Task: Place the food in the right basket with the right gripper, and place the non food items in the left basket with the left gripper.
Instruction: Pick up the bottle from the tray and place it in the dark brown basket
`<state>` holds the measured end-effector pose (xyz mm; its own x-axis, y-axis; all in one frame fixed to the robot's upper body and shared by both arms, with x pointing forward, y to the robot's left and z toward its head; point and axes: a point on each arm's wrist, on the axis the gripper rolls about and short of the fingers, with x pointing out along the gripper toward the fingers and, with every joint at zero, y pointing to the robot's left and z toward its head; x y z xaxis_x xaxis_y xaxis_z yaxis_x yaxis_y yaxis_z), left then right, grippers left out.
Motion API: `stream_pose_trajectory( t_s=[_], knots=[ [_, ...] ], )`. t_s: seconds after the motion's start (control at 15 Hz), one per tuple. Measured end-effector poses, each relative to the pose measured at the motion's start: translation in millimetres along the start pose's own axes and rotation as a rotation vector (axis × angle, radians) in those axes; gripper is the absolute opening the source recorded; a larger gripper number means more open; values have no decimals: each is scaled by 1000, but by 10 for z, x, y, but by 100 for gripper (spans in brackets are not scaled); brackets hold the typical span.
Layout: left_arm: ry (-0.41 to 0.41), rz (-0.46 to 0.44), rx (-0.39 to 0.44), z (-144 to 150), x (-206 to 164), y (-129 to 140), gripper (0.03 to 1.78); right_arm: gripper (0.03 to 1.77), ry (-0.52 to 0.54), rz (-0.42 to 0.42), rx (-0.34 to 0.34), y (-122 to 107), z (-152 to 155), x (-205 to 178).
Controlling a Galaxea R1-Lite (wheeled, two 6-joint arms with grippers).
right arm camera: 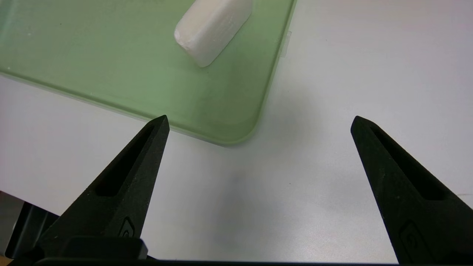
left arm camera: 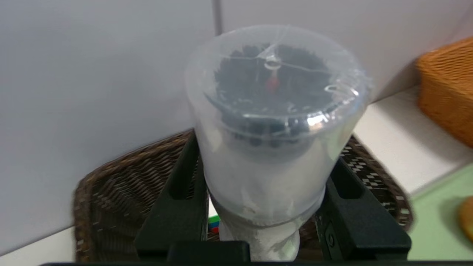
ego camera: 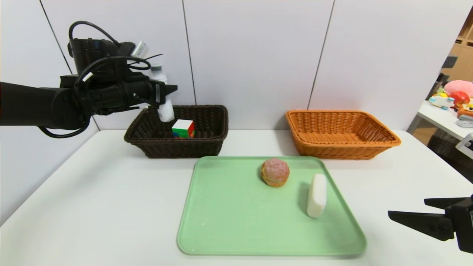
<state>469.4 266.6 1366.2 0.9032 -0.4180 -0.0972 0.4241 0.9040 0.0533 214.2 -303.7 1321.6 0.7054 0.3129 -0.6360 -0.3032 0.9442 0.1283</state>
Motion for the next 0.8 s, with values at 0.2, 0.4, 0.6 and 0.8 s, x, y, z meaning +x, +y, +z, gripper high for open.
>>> stream_pose_trajectory(
  t_s=[0.2, 0.4, 0.6, 0.8],
  knots=[
    [95, 58, 6, -113, 68, 306, 78, 170, -4, 0, -4, 1, 10, -6],
    [139, 74, 18, -229, 152, 436, 78, 170, -2, 1, -5, 2, 5, -3],
    [164, 71, 9, -359, 253, 473, 78, 170, -4, 1, -6, 3, 9, -5],
    [173, 74, 4, -496, 361, 507, 78, 170, -9, 3, -8, 3, 14, 1]
  ],
)
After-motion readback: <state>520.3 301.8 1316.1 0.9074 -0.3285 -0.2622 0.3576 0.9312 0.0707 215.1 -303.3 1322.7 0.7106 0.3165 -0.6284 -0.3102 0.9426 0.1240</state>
